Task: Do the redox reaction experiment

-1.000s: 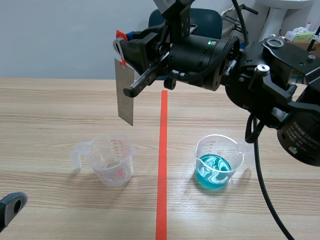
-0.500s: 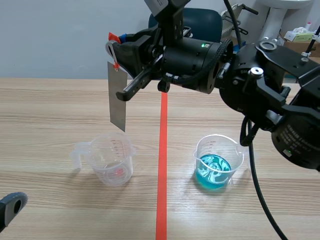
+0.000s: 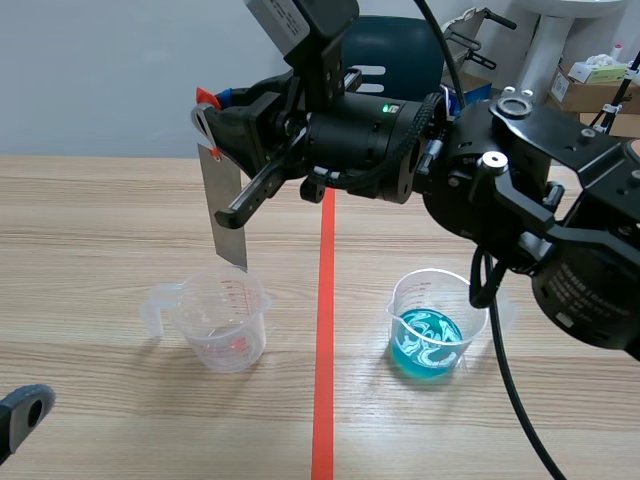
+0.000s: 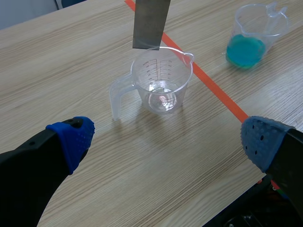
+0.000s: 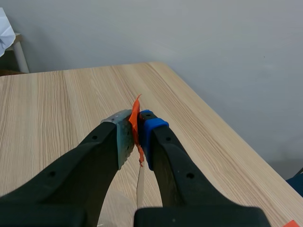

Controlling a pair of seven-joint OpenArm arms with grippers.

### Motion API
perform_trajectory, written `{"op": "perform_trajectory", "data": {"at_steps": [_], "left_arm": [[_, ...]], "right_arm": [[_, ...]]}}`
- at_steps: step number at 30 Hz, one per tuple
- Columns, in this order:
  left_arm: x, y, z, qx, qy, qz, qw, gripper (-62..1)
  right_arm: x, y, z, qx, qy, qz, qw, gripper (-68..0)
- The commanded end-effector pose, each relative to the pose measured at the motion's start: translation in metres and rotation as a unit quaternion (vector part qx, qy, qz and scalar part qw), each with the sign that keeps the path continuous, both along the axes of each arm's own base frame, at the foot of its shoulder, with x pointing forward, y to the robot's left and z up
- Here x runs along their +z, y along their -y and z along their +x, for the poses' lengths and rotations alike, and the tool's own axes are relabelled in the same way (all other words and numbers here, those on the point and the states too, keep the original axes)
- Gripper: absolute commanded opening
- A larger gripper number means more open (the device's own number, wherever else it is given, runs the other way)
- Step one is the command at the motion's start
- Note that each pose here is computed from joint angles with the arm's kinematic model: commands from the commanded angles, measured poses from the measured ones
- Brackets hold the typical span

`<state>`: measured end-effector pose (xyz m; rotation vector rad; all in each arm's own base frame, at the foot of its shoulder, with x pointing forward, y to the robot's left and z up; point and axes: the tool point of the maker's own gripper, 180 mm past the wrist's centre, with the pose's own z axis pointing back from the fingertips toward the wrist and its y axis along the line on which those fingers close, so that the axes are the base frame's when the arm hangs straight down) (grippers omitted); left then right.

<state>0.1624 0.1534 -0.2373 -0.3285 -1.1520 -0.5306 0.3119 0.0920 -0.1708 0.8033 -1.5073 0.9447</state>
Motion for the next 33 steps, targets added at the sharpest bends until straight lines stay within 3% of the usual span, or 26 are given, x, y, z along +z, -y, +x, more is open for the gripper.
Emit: {"op": "perform_trajectory", "data": {"at_steps": [1,22,33], "left_arm": [[0.003,0.004,-0.001,0.001,0.003,-0.010,0.9999,1.4],[0.003,0.004,-0.001,0.001,0.003,-0.010,0.9999,1.4],[0.003,0.004,-0.001,0.001,0.003,-0.010,0.9999,1.4]], "right_arm": [[0.010,0.000,0.001,0.001,0.011,0.014,0.9998,-66.0],[0.013,0.003,0.003,-0.003,0.017,0.015,0.9997,-66.0],[0.047,0.013,-0.002,-0.003,0.067,0.025,0.9975,-66.0]]}}
